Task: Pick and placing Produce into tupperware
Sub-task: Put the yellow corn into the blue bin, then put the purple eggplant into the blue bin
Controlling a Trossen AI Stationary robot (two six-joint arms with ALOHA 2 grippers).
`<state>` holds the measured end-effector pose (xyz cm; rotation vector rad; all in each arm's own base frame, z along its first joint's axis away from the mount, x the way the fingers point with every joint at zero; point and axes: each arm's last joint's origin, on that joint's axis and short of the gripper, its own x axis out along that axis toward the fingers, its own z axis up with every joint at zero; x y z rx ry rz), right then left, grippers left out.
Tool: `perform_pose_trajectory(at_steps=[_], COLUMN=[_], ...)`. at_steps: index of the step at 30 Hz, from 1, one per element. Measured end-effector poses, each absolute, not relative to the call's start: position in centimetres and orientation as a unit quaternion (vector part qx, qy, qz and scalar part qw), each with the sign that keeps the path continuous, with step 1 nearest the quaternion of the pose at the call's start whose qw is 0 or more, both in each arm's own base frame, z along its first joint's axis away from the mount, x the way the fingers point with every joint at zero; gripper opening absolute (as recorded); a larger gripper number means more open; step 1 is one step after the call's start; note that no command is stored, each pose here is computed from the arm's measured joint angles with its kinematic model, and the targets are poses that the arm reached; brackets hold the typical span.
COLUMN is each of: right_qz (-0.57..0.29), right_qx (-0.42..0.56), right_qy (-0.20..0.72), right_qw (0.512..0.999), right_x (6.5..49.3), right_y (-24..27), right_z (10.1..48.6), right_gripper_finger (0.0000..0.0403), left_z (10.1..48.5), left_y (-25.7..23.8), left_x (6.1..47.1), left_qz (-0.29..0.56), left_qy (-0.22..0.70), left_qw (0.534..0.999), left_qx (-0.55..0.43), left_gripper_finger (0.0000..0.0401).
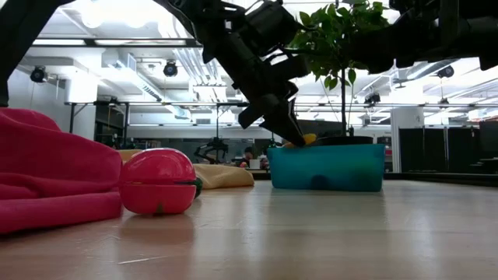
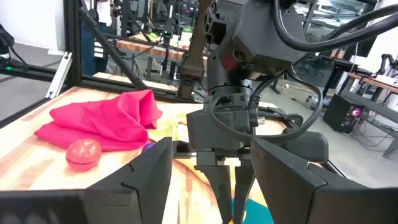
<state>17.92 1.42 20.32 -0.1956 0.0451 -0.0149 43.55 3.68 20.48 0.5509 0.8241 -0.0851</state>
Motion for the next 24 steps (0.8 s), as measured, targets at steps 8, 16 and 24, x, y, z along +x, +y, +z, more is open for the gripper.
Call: perform_pose_trajectory(at_steps=[8, 16, 24], right_qz=[-0.007, -0.007, -0.007], right_qx=[-0.098, -0.098, -0.099], right_qy=[0.025, 0.029, 0.03], right_qw=[0.995, 0.995, 0.995], right_x=[17.92, 17.91, 17.91], right_y=[1.42, 1.42, 1.42], right_z=[20.28, 20.2, 20.19], right_gripper_finger=[0.021, 0.021, 0.021], left_z=[20.45, 20.44, 21.27], left_y=[3.67, 3.61, 3.46], left_x=[43.54, 43.54, 43.19], left_qz=[-0.042, -0.051, -0.056], left_qy=[0.395, 0.392, 0.4], left_qw=[0.879, 0.881, 0.877], left_qx=[0.264, 0.26, 0.26], left_gripper_finger=[0.0006, 0.0074, 0.0119])
